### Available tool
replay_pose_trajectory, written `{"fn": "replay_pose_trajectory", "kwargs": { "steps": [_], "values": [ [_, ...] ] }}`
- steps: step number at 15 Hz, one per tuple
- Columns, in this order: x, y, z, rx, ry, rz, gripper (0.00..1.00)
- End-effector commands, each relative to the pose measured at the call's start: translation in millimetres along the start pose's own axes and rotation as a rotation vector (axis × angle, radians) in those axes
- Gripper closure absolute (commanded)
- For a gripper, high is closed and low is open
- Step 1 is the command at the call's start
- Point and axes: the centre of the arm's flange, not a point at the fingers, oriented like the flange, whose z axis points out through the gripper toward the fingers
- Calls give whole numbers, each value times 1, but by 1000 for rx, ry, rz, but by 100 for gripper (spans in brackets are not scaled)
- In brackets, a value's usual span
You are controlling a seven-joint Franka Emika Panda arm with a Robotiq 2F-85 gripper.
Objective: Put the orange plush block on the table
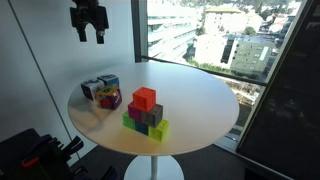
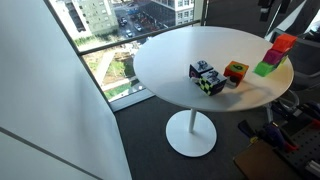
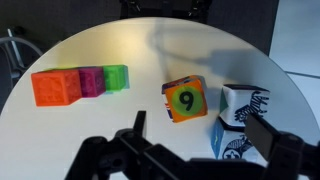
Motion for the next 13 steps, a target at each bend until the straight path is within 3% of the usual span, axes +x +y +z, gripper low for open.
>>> {"fn": "replay_pose_trajectory", "kwargs": {
  "steps": [1, 7, 13],
  "values": [
    [-7, 6, -12, -18, 39, 36, 0],
    [-5, 8, -12, -7, 84, 76, 0],
    [-1, 6, -7, 4, 58, 53, 0]
  ]
}}
